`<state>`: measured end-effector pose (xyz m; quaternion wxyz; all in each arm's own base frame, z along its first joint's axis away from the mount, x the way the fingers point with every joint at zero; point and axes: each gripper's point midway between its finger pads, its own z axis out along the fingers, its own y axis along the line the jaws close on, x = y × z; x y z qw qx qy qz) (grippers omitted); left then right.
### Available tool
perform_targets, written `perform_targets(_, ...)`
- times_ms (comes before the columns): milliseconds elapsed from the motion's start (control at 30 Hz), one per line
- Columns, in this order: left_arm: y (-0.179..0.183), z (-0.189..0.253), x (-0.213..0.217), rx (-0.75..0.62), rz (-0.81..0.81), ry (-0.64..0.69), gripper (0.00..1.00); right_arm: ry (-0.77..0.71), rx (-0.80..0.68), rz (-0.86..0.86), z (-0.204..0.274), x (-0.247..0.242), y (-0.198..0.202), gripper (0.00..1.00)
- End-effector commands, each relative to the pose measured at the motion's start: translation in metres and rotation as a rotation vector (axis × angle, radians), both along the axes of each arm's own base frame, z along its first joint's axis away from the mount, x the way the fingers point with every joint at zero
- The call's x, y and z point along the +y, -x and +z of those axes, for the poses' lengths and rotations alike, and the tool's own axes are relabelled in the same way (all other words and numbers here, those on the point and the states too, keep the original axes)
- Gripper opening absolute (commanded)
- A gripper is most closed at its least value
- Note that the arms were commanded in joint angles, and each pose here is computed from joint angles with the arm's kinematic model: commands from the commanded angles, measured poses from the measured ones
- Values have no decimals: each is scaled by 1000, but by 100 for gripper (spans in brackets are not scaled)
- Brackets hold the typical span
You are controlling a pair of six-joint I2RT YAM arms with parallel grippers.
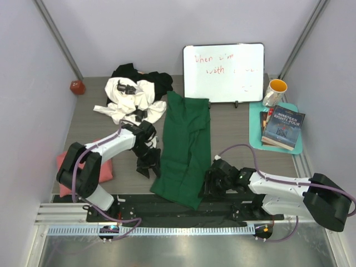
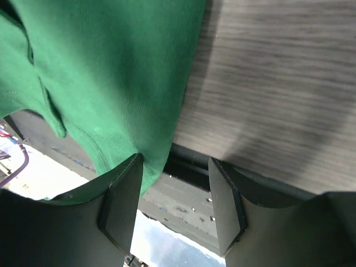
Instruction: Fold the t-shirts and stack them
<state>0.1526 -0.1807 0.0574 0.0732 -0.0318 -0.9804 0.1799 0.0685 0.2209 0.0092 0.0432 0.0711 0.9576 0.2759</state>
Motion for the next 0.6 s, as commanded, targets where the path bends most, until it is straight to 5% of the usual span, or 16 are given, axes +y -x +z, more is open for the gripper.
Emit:
perform_targets(0, 2, -6, -5, 36, -12, 27, 51, -56, -43, 13, 9, 19, -11, 56)
perform_targets(333, 11, -17, -9, 79, -27, 17, 51, -83, -36, 26, 8, 29, -12, 56)
perform_targets(500, 26, -29, -13, 138, -51, -19, 48, -79, -24, 35, 3, 31, -9, 49)
perform_targets(567, 33, -33, -15, 157, -69, -33, 43, -71, -19, 45, 1, 32, -8, 39)
